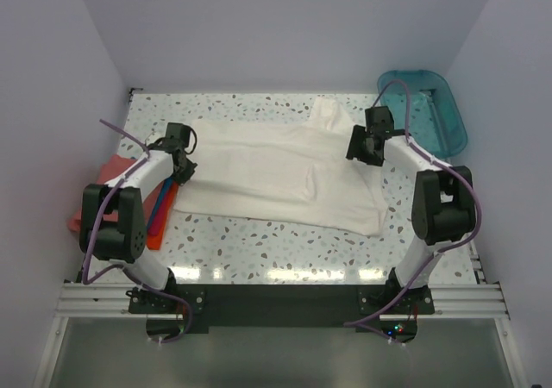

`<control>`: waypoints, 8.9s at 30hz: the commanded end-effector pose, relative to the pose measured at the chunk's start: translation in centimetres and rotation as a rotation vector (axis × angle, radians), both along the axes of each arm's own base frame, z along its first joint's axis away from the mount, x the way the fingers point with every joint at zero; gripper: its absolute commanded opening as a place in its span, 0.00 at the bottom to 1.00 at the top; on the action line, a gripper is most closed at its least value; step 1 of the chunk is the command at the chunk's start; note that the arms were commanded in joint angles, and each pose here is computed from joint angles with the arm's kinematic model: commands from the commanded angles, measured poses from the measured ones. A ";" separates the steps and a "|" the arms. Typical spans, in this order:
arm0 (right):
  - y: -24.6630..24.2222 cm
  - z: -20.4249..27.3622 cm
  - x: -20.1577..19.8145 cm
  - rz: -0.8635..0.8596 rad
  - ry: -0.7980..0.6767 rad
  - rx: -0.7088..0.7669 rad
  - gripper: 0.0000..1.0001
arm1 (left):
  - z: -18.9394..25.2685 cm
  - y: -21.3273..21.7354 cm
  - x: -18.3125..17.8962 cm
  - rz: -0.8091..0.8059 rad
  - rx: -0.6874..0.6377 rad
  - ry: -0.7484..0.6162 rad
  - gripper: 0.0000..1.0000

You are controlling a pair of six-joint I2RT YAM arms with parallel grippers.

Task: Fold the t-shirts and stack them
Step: Fold the tshirt

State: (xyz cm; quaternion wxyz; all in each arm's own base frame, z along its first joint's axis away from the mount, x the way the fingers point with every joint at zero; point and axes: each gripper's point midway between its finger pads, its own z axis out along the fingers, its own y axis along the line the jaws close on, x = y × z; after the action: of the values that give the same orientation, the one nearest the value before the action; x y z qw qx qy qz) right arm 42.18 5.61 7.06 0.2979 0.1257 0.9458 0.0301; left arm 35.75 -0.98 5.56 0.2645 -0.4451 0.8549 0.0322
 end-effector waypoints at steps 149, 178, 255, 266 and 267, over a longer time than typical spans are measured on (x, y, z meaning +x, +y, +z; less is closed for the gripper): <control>-6.1 0.3 -23.7 -0.626 0.140 0.223 0.23 | -4.5 -6.9 -16.3 -0.252 -0.128 0.004 0.28; 4.8 4.6 1.9 0.075 -0.073 -0.200 0.43 | 5.6 -18.1 -3.1 -0.959 -0.165 -0.284 0.63; 4.2 -4.4 -1.2 -0.133 0.048 -0.188 0.34 | -2.1 -17.0 -9.0 -0.965 -0.263 -0.090 0.62; 4.2 -2.3 -1.1 -0.130 0.009 -0.178 0.01 | -2.3 -17.0 -9.0 -0.961 -0.263 -0.083 0.62; 4.2 -1.9 -1.2 -0.128 0.004 -0.179 0.01 | -2.3 -17.0 -9.0 -0.963 -0.264 -0.083 0.62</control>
State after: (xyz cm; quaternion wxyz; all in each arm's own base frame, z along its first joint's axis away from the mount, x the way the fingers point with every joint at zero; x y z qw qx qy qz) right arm 39.68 9.88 2.17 0.2648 0.1473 0.9498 -0.0774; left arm 26.39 -17.70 3.16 0.2162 -0.0406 0.9517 -0.2143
